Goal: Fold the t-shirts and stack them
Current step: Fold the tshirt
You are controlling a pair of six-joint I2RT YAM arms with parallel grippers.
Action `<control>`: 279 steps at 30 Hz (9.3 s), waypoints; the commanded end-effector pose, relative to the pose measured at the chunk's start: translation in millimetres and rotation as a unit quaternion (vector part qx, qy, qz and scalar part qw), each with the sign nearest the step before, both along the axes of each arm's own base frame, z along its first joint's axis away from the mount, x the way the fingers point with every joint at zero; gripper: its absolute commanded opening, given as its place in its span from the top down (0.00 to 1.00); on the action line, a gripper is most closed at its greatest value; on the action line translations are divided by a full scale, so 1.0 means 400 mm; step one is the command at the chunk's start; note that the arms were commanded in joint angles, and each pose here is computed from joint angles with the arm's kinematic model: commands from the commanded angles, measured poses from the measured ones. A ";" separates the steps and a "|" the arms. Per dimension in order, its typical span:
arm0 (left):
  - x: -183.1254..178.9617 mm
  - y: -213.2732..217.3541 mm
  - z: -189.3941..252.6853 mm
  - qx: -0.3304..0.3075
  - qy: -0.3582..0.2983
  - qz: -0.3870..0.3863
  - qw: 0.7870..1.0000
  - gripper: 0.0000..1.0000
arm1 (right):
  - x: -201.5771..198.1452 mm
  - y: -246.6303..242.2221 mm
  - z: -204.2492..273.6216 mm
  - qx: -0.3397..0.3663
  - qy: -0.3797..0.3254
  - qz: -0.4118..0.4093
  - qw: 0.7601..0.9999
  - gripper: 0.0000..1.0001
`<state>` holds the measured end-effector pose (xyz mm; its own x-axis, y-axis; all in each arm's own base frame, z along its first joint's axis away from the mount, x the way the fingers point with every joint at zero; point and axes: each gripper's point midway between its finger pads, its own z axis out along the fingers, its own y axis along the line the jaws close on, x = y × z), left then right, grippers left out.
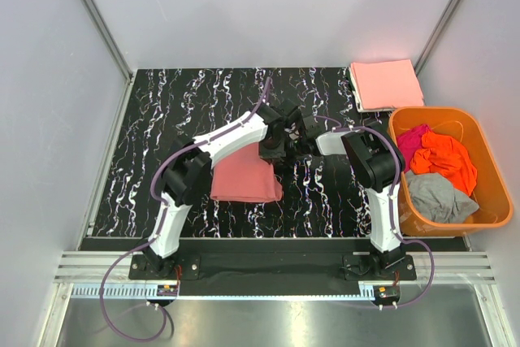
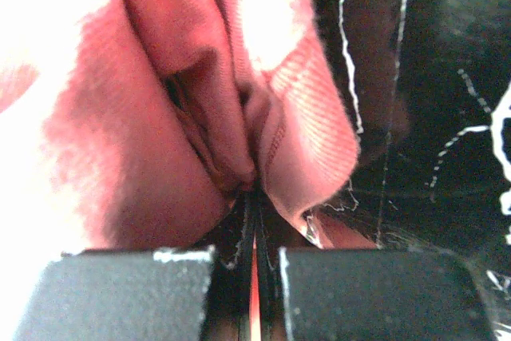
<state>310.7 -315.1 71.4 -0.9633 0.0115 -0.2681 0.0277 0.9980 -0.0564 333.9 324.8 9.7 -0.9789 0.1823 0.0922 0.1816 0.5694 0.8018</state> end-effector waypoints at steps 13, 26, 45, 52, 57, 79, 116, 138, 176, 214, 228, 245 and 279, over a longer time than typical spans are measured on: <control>0.051 -0.053 0.024 -0.144 -0.012 -0.017 0.989 0.90 | -0.044 -0.080 -0.129 -0.111 0.033 -0.024 0.993 1.00; 0.063 -0.014 0.125 -0.185 -0.061 -0.034 0.980 0.59 | -0.030 -0.096 -0.070 -0.116 0.013 -0.024 0.993 0.96; -0.036 0.237 0.161 -0.230 -0.080 -0.020 0.970 0.67 | -0.005 -0.247 0.117 -0.184 -0.038 0.004 0.982 0.77; -0.059 0.261 0.111 -0.225 -0.065 -0.019 0.972 0.71 | -0.049 -0.244 0.246 -0.150 -0.082 0.056 0.984 0.82; -0.085 0.284 0.084 -0.226 -0.047 -0.011 0.973 0.71 | -0.122 -0.113 0.301 -0.066 -0.075 0.129 0.987 0.82; -0.193 0.391 -0.086 -0.175 0.025 0.012 0.984 0.74 | -0.290 -0.138 0.009 -0.105 0.024 0.163 0.981 0.92; 0.042 0.290 0.094 -0.288 -0.023 -0.001 0.957 0.69 | -0.020 -0.208 0.187 -0.045 -0.005 0.063 0.997 0.90; -0.022 0.457 0.108 -0.256 -0.056 0.070 0.963 0.35 | 0.246 -0.155 0.145 -0.085 -0.056 0.020 0.995 0.55; -0.362 0.017 -0.022 -0.380 0.097 0.057 0.918 0.76 | -0.262 -0.340 0.136 -0.108 -0.009 -0.125 0.986 0.15; -0.193 0.180 0.192 -0.383 -0.015 0.009 0.924 0.34 | 0.028 -0.380 0.024 -0.230 -0.107 -0.123 0.959 0.56; -0.259 0.105 0.145 -0.460 -0.143 0.337 0.809 0.15 | -0.060 -0.501 0.212 -0.333 -0.144 -0.060 0.930 0.00; -0.342 -0.116 -0.019 -0.440 -0.119 0.411 0.789 0.34 | -0.092 -0.489 0.259 -0.290 -0.190 -0.032 0.938 0.00; -0.293 -0.162 0.123 -0.538 -0.082 0.413 0.731 0.92 | -0.088 -0.341 0.138 -0.049 -0.097 -0.002 0.994 0.00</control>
